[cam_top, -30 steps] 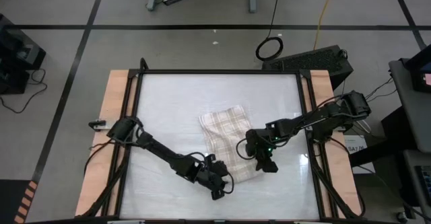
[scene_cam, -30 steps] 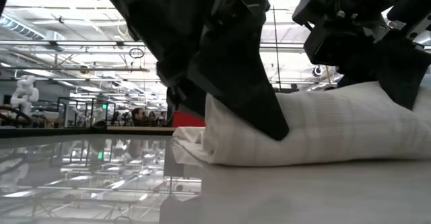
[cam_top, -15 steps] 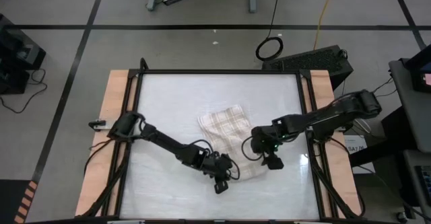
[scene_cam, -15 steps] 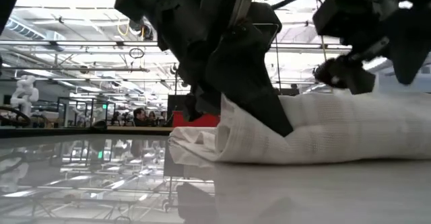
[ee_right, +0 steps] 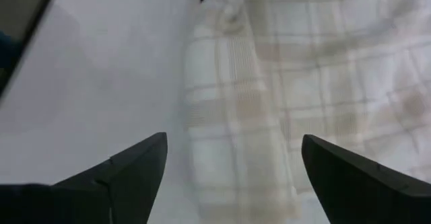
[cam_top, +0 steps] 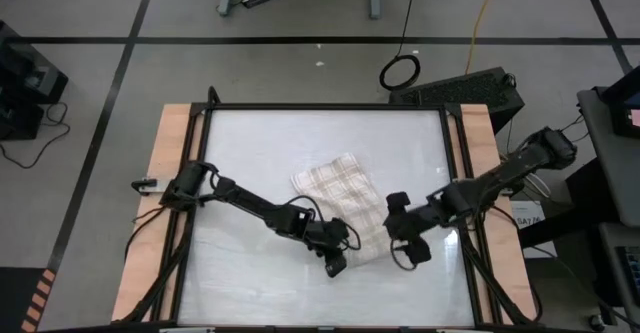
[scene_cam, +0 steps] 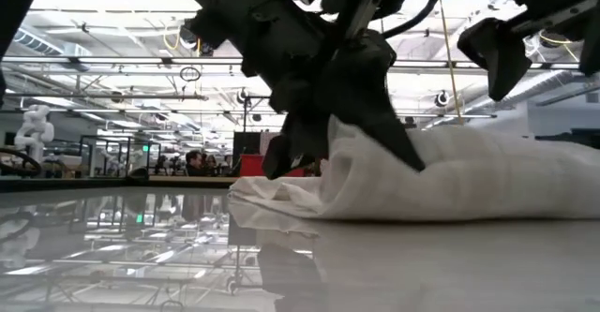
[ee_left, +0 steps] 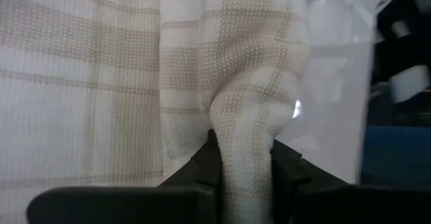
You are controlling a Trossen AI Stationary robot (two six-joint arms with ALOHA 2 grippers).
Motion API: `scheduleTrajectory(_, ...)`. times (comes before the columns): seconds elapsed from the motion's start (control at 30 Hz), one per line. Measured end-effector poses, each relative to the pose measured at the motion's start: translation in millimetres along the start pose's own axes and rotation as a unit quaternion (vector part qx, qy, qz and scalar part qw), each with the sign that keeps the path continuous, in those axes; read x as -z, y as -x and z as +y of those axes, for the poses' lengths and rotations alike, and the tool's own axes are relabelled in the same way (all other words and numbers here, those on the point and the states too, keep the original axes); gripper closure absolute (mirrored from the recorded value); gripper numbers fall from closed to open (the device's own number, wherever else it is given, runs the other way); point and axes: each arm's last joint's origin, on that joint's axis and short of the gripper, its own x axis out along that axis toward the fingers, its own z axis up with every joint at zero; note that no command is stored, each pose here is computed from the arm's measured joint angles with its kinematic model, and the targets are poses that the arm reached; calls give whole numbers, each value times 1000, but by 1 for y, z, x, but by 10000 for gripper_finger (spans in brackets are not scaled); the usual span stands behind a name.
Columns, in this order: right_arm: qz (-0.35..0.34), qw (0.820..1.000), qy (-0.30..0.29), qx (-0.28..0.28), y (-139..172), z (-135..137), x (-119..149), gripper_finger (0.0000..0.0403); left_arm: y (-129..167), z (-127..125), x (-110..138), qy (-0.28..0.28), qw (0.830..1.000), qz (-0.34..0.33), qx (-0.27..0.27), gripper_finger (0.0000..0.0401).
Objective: Roll towel
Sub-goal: Roll the white-brown patterned towel
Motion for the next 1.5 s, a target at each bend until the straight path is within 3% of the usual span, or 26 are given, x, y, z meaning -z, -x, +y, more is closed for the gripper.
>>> scheduleTrajectory(0.27, 55, 997, 17, 53, -34, 9, 4, 69, 1, 1, -5, 38, 998, 20, 35, 335)
scheduleTrajectory(0.4, 41, 998, 26, 45, -41, 10, 0, 69, 1, -2, -2, 34, 998, 24, 43, 335)
scheduleTrajectory(0.6, 45, 998, 38, -31, -53, 17, -2, 76, -1, -10, 4, 25, 998, 28, 51, 335)
scheduleTrajectory(0.83, 44, 997, 58, -15, -57, 30, 1, 85, -1, -12, 5, 22, 998, 26, 56, 335)
scheduleTrajectory(1.2, 72, 994, 80, 13, -79, 31, 6, 52, -1, -11, 5, 19, 998, 26, 53, 335)
scheduleTrajectory(1.33, 92, 993, 76, -5, -88, 29, 9, 88, -1, -10, 6, 21, 998, 26, 49, 335)
scheduleTrajectory(1.5, 98, 993, 70, -7, -93, 26, 9, 185, -1, -7, 8, 27, 999, 30, 24, 335)
